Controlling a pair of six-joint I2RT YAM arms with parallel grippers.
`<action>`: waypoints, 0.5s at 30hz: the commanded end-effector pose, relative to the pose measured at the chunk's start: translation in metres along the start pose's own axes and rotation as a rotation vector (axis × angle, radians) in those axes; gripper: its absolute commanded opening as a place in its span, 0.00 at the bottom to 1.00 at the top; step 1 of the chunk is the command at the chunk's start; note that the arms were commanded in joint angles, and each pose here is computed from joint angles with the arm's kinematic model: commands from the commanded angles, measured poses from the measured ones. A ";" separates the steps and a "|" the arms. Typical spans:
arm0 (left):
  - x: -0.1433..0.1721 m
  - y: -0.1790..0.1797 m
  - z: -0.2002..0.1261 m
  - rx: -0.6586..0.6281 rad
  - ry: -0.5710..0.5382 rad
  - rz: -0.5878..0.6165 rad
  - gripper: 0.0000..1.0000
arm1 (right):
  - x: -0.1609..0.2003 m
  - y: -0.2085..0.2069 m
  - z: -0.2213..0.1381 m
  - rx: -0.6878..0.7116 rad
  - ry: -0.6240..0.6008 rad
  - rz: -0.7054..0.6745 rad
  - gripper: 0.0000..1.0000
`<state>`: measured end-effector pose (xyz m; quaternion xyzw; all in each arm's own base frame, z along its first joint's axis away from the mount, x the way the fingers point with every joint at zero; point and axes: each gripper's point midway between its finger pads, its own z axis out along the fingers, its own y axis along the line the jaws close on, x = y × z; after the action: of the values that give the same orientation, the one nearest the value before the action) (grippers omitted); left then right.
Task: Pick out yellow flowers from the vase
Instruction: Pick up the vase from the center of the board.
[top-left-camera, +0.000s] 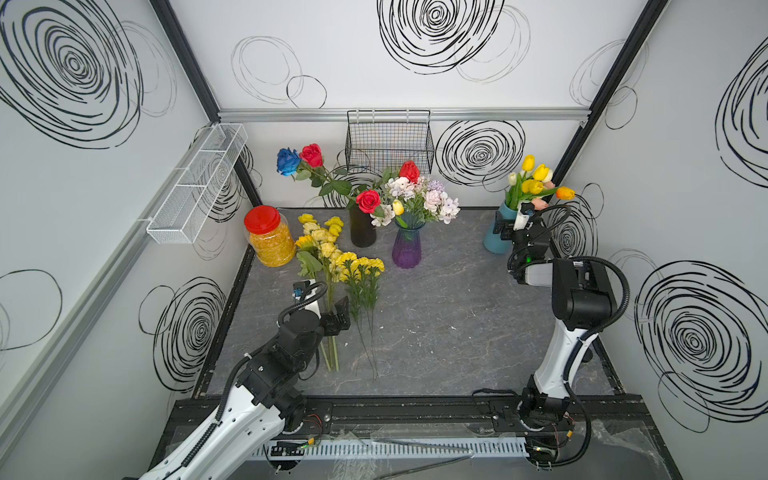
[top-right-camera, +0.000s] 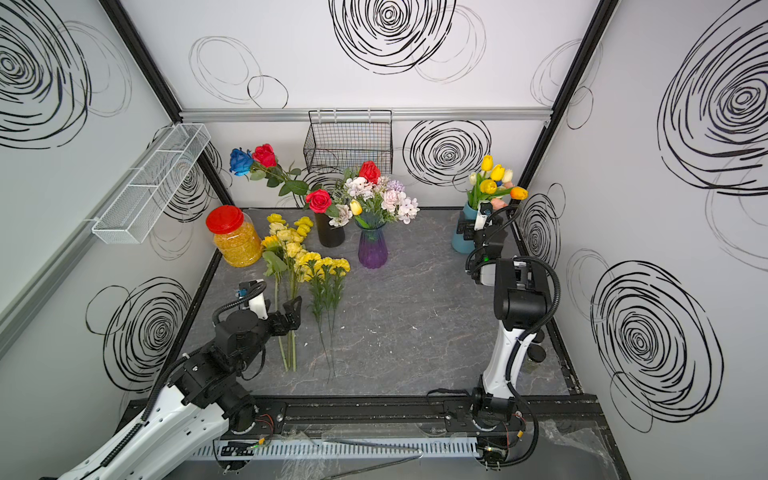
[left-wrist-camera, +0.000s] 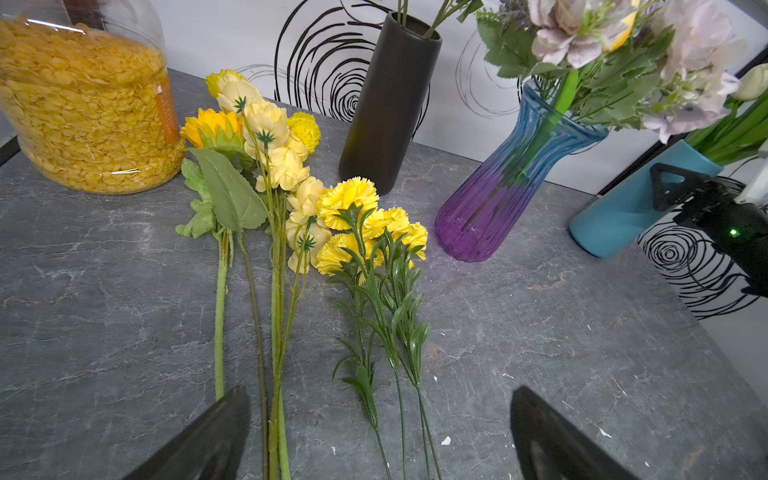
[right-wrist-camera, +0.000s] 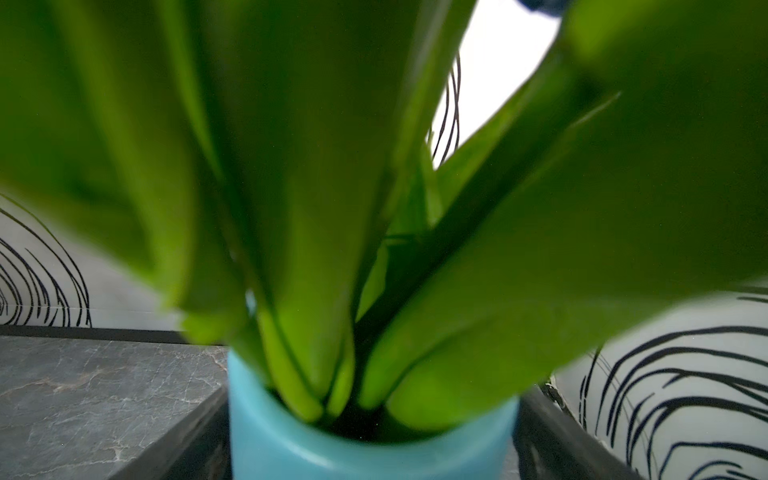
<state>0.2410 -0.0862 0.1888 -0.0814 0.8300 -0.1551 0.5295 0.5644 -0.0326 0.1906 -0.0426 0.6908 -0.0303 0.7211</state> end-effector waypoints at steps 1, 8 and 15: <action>-0.006 0.003 0.001 -0.018 -0.021 0.003 0.99 | -0.003 -0.004 0.010 -0.020 -0.020 -0.021 0.97; -0.006 0.004 0.001 -0.026 -0.018 0.003 0.99 | 0.001 0.000 0.021 -0.061 -0.011 -0.022 0.87; -0.007 0.005 0.002 -0.030 -0.020 0.002 0.99 | -0.003 0.013 0.016 -0.133 -0.028 -0.012 0.73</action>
<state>0.2426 -0.0837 0.1866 -0.0853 0.8321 -0.1493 0.5272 0.5812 -0.0258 0.1899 -0.0730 0.6892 0.0016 0.7209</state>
